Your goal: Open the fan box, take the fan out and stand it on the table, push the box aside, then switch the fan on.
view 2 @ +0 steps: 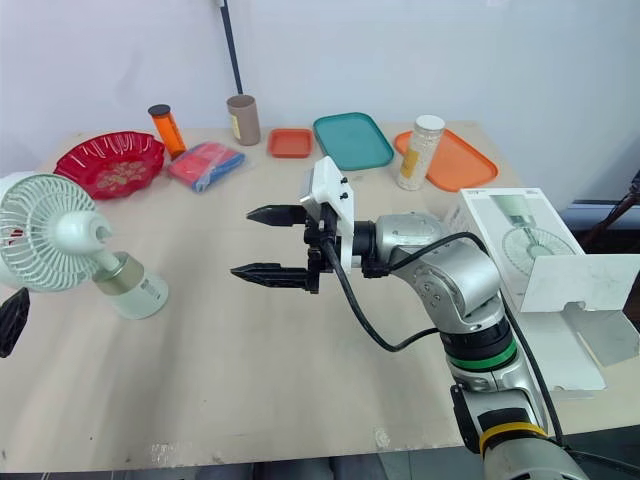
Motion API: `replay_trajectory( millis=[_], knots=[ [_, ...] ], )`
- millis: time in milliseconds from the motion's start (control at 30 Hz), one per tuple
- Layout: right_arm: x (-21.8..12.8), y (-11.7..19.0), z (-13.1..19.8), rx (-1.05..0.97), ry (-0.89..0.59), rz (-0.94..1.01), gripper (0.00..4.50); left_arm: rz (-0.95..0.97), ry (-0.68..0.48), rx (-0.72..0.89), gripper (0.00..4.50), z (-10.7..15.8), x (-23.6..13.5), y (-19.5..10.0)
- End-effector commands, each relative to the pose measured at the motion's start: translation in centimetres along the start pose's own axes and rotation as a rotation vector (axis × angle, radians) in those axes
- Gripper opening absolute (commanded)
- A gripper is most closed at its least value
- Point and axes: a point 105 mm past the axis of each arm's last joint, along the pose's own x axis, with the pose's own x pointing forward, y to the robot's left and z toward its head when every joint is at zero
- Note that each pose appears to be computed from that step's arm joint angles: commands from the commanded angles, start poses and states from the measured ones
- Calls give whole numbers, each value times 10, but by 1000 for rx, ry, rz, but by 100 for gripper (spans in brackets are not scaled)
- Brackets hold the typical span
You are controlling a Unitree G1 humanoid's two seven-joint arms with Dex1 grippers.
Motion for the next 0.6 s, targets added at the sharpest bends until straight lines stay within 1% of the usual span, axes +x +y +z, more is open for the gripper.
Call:
replay_trajectory(
  millis=[33,200,400,500,600],
  knots=[
    [4,4,10,-46,-24,14,438,-65,-11,-12,450,5,9,-14],
    [5,7,10,-48,-26,10,438,-129,-4,-37,450,5,12,-26],
    [5,9,9,-50,-23,2,438,-132,5,-40,450,2,12,-27],
    [6,8,9,-52,-25,-5,438,-152,0,-36,450,2,17,-31],
    [7,8,9,-52,-27,-6,438,-155,-14,-31,450,4,27,-29]
  ],
)
